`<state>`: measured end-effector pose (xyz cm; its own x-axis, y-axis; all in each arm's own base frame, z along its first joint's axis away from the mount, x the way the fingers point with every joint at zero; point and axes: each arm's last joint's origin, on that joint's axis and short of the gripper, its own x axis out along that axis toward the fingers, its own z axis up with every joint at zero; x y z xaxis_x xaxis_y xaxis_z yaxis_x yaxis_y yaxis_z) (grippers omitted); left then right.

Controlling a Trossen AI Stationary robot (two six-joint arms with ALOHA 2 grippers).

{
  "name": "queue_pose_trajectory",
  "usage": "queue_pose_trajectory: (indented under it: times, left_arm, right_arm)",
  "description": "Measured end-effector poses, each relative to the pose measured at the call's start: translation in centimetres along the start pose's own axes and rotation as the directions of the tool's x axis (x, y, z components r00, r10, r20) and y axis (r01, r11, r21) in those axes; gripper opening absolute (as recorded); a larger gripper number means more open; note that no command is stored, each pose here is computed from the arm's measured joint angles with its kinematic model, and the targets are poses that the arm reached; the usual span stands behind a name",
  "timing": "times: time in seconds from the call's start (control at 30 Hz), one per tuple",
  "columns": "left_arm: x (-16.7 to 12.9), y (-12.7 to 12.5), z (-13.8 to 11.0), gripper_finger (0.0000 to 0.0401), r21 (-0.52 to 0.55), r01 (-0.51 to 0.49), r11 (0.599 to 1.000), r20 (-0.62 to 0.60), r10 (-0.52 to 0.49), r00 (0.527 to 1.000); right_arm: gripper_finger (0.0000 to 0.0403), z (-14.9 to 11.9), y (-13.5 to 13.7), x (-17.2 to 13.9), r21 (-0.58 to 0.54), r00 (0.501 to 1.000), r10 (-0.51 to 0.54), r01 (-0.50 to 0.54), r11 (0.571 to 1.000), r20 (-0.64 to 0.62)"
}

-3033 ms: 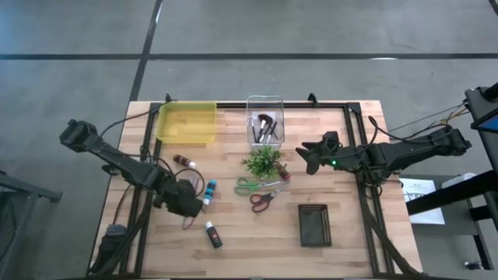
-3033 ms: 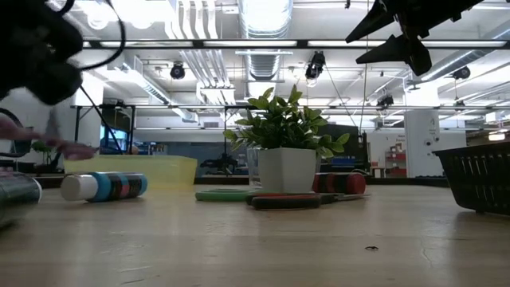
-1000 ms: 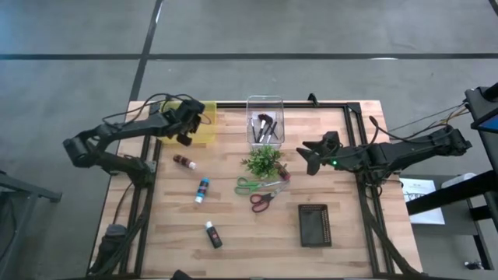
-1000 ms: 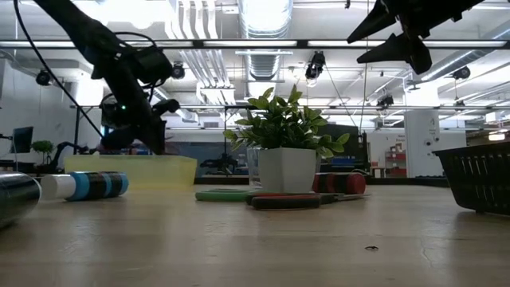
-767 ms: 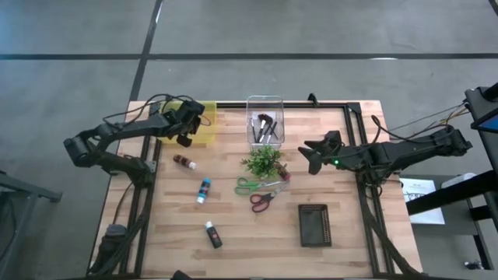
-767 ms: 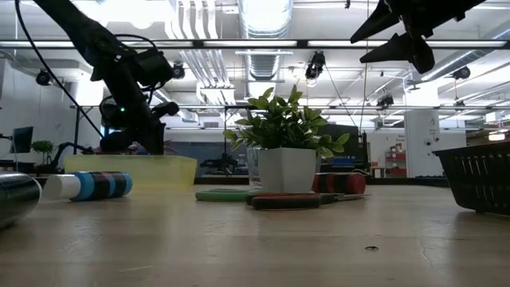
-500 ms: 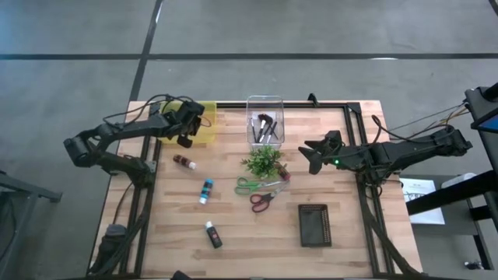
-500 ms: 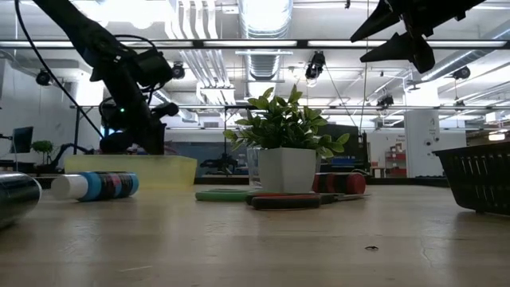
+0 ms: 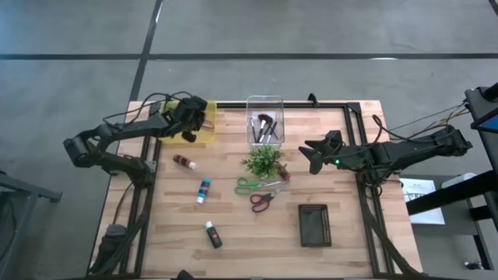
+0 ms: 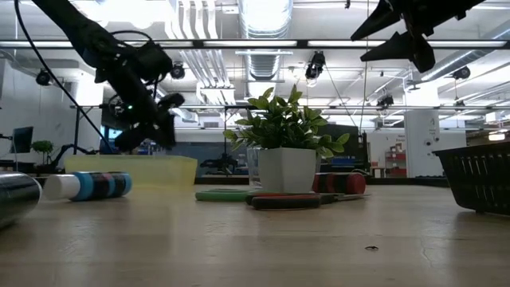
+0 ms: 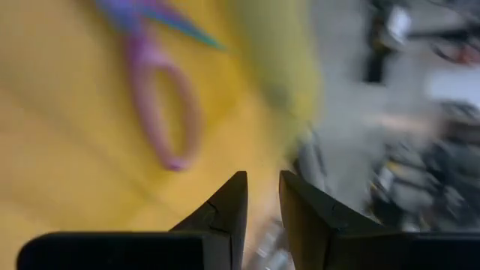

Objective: Pick & Place Paint Supplies
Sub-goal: Put the green scissors into the yellow bin

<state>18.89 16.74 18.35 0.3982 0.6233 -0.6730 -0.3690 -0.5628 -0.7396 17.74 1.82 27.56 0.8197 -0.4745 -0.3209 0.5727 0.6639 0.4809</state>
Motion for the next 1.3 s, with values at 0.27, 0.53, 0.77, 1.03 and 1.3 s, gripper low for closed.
queue_pose_trajectory:
  times: [0.27, 0.53, 0.77, 1.03, 1.3]
  left_arm:
    - [-1.1, -4.2, -1.3, 0.0088, 0.244, 0.465, 0.851, -0.279, -0.398, 0.874]
    - [-4.1, -6.9, -2.6, 0.0089, 0.298, 0.887, 0.352, -0.683, -0.57, 0.456]
    - [-7.0, -6.6, -4.9, 0.0089, 0.076, 0.994, 0.084, -0.93, -0.353, 0.101]
    - [-11.8, -3.2, -11.0, 0.0089, -0.257, 0.964, 0.073, -0.966, 0.026, -0.259]
    - [-12.8, 1.2, -15.4, 0.0079, -0.151, 0.987, -0.056, -0.947, 0.296, -0.128]
  right_arm:
    - [0.0215, 0.2, 0.0, -0.2, 0.01, 1.0, 0.01, -0.01, 1.0, 0.009]
    - [0.0215, 0.5, -0.1, -0.5, 0.016, 1.0, 0.019, -0.019, 1.0, 0.017]
    - [0.0215, 0.7, -0.2, -0.8, 0.03, 0.999, 0.031, -0.032, 0.999, 0.03]
    - [0.0215, 1.0, -0.3, -1.2, 0.047, 0.998, 0.042, -0.044, 0.998, 0.042]
    - [0.0215, 1.0, -0.2, -1.1, 0.107, 0.998, 0.044, -0.048, 0.993, 0.042]
